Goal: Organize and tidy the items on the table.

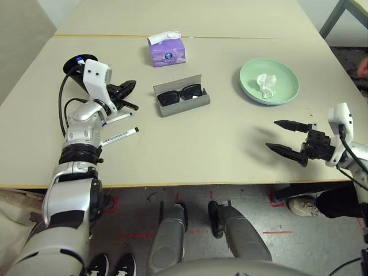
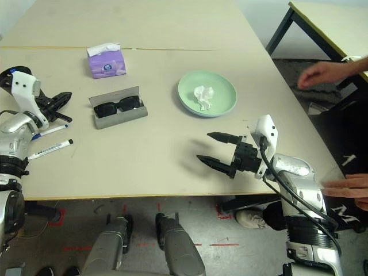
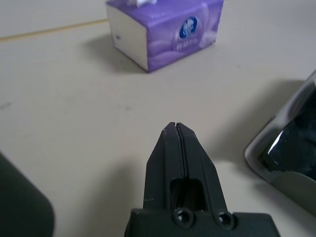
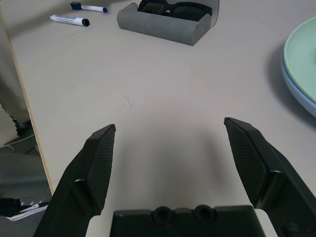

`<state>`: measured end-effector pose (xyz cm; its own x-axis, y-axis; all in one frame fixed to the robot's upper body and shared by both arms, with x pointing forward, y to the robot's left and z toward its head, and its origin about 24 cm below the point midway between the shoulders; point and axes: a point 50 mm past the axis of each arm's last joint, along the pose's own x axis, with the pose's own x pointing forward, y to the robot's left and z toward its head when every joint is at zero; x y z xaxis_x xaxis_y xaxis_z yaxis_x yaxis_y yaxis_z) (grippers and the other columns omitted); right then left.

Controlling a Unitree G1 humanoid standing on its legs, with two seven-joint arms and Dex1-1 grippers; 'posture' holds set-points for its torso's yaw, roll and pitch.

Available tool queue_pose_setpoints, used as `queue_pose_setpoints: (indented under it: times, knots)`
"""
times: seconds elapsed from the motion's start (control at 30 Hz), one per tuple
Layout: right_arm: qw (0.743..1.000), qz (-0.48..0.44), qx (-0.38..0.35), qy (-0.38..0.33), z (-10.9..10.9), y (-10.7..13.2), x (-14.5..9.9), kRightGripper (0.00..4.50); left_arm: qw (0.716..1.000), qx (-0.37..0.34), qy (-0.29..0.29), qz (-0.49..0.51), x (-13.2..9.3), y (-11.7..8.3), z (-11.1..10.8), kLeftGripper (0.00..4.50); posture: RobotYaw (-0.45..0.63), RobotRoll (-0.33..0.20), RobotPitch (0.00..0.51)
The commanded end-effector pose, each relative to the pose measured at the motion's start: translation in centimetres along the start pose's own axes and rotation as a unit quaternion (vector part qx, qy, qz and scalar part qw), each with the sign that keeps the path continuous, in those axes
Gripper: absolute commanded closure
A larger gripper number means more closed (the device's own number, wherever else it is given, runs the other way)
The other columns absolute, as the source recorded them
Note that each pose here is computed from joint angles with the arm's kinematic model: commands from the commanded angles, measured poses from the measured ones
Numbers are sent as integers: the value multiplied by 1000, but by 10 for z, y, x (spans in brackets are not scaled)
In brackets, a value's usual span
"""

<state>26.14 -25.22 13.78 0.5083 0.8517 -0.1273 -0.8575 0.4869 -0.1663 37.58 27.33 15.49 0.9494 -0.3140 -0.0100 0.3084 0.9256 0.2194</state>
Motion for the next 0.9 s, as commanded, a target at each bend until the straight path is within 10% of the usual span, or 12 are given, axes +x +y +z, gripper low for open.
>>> queue_pose_setpoints:
  times: [0.03, 0.9]
  knots:
    - [1000, 5, 2, 13, -2, 4, -2, 0, 1000, 7, 7, -6, 6, -5, -3, 4479, -129, 0, 233]
    - [1000, -13, 7, 22, 3, 9, -9, 0, 994, 25, 23, -102, 22, -35, -11, 4479, -167, 0, 227]
